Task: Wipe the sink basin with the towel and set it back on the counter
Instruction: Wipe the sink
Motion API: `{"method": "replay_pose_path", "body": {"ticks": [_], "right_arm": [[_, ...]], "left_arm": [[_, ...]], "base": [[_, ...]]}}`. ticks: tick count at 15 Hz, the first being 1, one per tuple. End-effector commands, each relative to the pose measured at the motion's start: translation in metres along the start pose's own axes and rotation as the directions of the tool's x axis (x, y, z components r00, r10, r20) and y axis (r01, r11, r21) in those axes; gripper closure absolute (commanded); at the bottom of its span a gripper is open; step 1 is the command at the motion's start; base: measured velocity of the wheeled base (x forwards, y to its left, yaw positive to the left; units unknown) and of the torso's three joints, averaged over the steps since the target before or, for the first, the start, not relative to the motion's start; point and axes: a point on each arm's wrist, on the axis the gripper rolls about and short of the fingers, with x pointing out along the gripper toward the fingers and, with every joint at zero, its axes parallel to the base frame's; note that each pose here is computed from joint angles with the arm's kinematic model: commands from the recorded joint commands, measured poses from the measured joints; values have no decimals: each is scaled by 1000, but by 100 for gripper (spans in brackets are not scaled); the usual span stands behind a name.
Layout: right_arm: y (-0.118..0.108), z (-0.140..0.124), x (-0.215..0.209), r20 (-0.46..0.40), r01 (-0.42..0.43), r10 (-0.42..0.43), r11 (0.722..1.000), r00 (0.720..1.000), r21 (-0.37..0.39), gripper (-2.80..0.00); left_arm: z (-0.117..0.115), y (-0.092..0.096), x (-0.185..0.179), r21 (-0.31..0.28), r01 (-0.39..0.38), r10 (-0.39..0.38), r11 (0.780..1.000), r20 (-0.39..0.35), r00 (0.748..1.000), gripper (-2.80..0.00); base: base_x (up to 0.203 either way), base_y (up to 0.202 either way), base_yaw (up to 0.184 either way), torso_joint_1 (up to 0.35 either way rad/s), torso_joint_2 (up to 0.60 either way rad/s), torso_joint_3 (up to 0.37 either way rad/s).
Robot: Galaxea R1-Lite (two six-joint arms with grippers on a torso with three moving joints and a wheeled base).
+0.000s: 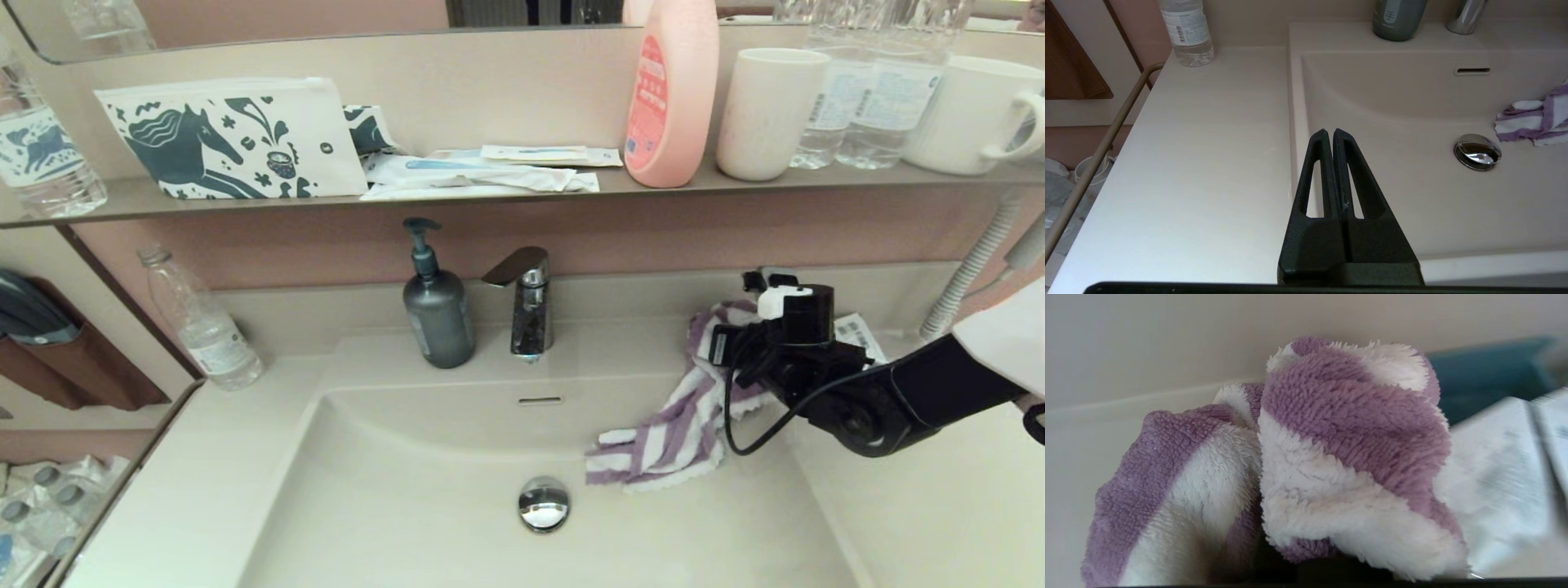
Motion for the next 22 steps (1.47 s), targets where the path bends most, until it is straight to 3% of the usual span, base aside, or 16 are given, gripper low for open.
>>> {"method": "replay_pose_path", "body": {"ticks": [1,6,10,14,16,19,22], "right_arm": [[3,2,-5,11,-10,10,1000,1000,2,0],[39,-6,5,18,-77,78,997,997,-25,0],[90,-12,6,14,-170,171,984,985,-61,0],[150,-20,-24,15,-308,311,946,950,-102,0],[167,-20,-32,15,-344,347,932,938,-112,0],[173,-20,-29,4,-343,346,932,938,-117,0],[155,-12,-17,11,-301,304,948,953,-101,0]], "left_arm": [[0,0,0,-1,0,0,1000,-1,1000,0],[0,0,0,-1,0,0,1000,-1,1000,0],[0,0,0,0,0,0,1000,-1,1000,0],[0,0,0,-1,0,0,1000,-1,1000,0],[0,0,0,-1,0,0,1000,-1,1000,0],[0,0,0,-1,0,0,1000,-1,1000,0],[0,0,0,-1,0,0,1000,-1,1000,0]], "base": [[0,0,0,0,0,0],[0,0,0,0,0,0],[0,0,0,0,0,0],[0,0,0,0,0,0],[0,0,0,0,0,0],[0,0,0,0,0,0],[0,0,0,0,0,0]]}}
